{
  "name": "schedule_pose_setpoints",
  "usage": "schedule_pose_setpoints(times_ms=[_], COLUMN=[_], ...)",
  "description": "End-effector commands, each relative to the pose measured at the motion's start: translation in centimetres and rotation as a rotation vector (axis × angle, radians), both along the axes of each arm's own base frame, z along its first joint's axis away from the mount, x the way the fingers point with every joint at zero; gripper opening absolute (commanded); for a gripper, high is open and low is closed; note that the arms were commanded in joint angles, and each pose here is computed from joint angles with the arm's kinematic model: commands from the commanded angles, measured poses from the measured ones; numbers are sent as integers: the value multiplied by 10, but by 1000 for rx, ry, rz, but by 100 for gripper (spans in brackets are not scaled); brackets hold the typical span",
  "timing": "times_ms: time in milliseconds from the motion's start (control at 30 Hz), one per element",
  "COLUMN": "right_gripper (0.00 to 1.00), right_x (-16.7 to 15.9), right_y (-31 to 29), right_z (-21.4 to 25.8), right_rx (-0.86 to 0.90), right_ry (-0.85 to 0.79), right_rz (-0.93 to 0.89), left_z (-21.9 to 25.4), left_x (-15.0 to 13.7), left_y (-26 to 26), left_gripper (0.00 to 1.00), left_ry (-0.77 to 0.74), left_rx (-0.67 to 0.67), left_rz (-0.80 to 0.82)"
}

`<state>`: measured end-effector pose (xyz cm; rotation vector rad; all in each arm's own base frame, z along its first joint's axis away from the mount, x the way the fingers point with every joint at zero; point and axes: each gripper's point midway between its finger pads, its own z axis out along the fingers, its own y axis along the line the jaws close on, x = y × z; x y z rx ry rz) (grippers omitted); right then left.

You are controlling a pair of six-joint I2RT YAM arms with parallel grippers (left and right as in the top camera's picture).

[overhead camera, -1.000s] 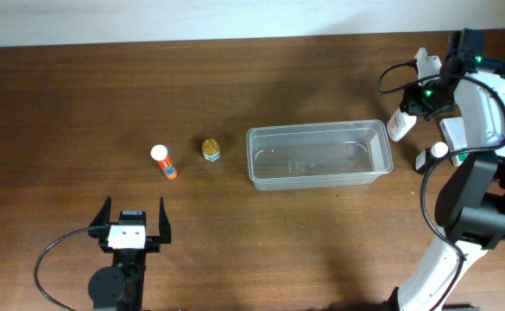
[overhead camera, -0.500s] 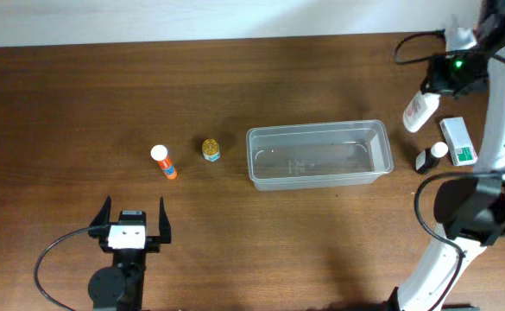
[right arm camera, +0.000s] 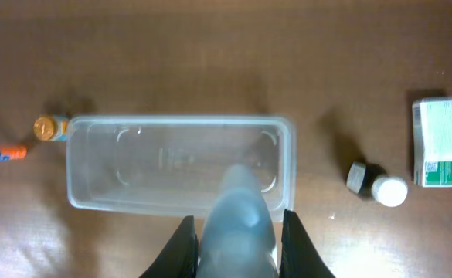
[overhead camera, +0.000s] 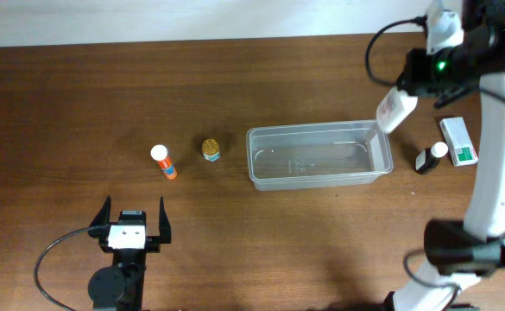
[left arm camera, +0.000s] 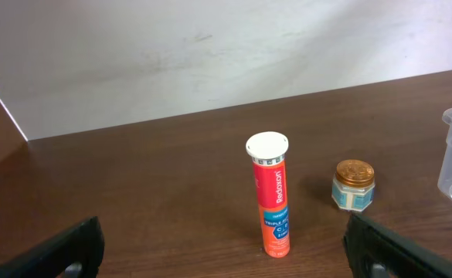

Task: Pack container
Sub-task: 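Carry spray bottle with right gripper and lower into container's right end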

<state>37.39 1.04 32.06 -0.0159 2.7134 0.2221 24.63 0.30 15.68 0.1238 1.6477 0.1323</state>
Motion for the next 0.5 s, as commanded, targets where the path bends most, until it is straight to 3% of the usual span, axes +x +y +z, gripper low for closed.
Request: schedule_pose_setpoints(times_ms=[0,100,467], right_gripper=[14,14,14], right_x=[-27,-29,19], right_y=[-1,2,0], right_z=[-22,-52,-132], right_rx=[-58,-59,-55], right_ry=[102,175,115], right_rz=[-52,-40,-52], left_z=[-1,-1,-1], left_x=[0,0,0], left_y=[-1,-1,-1], left_gripper=[99,100,100], left_ry=[2,2,2], left_rx=[11,11,11], left_rz=[-7,-7,-7])
